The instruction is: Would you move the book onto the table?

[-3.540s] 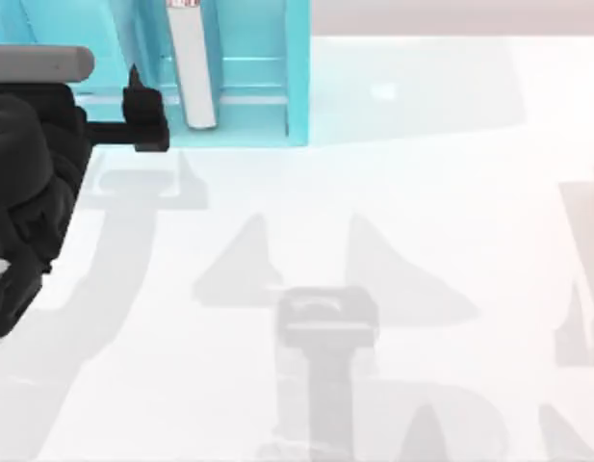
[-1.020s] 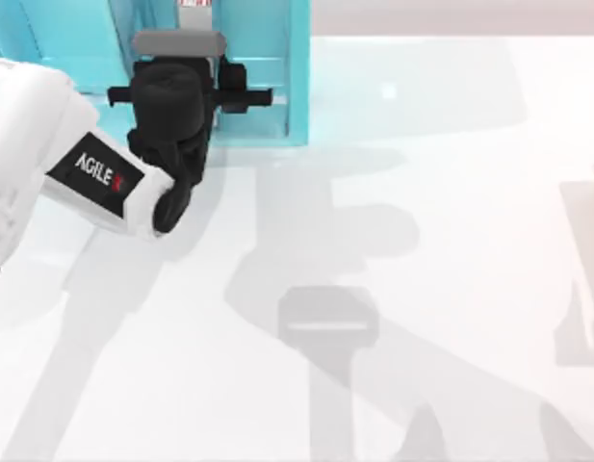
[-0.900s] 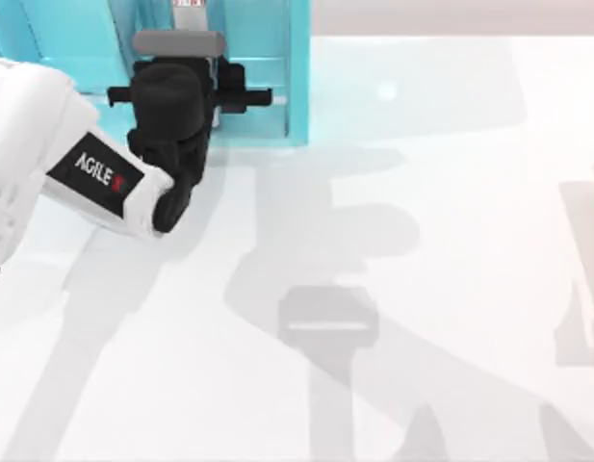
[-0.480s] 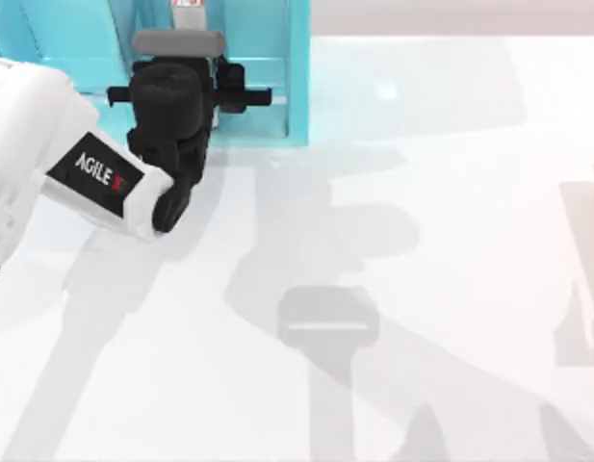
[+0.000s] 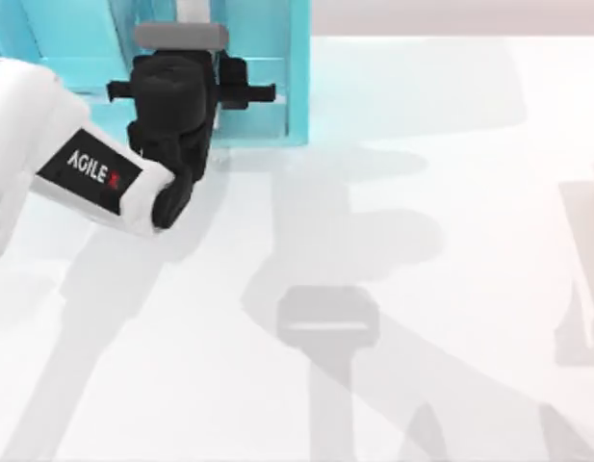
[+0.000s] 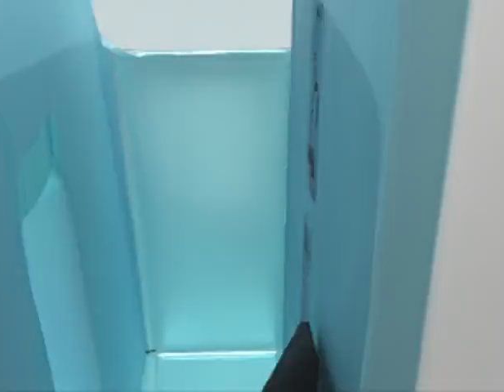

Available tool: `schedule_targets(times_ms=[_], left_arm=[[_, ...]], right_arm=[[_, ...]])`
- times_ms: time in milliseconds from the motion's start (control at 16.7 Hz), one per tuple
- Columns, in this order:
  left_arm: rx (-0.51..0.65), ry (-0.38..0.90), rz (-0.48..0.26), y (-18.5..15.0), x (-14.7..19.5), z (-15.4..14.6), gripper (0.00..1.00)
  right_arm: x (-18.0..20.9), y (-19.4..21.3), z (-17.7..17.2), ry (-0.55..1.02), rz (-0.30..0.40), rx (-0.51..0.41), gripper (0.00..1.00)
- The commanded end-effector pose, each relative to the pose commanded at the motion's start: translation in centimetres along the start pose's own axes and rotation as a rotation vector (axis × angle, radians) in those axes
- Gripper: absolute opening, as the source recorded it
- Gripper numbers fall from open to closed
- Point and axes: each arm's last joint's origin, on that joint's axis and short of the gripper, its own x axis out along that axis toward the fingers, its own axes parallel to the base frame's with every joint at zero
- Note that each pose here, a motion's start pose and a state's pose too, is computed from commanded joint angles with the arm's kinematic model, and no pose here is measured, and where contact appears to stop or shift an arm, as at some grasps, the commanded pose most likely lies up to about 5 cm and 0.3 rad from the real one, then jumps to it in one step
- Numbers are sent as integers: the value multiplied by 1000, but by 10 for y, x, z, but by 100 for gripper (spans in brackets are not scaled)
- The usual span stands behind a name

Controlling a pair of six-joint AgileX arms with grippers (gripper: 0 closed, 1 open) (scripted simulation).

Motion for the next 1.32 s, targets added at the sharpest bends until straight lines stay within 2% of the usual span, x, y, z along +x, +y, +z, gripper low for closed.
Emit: schedule_targets(times_ms=[240,480,660,840,960,1320], left_arm=[[3,10,-4,-12,-39,53,0],[0,2,-2,-15,-104,113,0],[-7,-13,1,-10,-156,145,0],[-7,-14,4,-3,-193,158,0],[-3,-9,5,0,-206,160,0],[2,-3,10,1,-208,159,0]], right_arm=[[0,0,0,0,0,0,100],[0,0,0,0,0,0,100],[0,0,0,0,0,0,100],[0,0,0,0,0,0,100],[0,0,0,0,0,0,100],[0,0,0,0,0,0,100]])
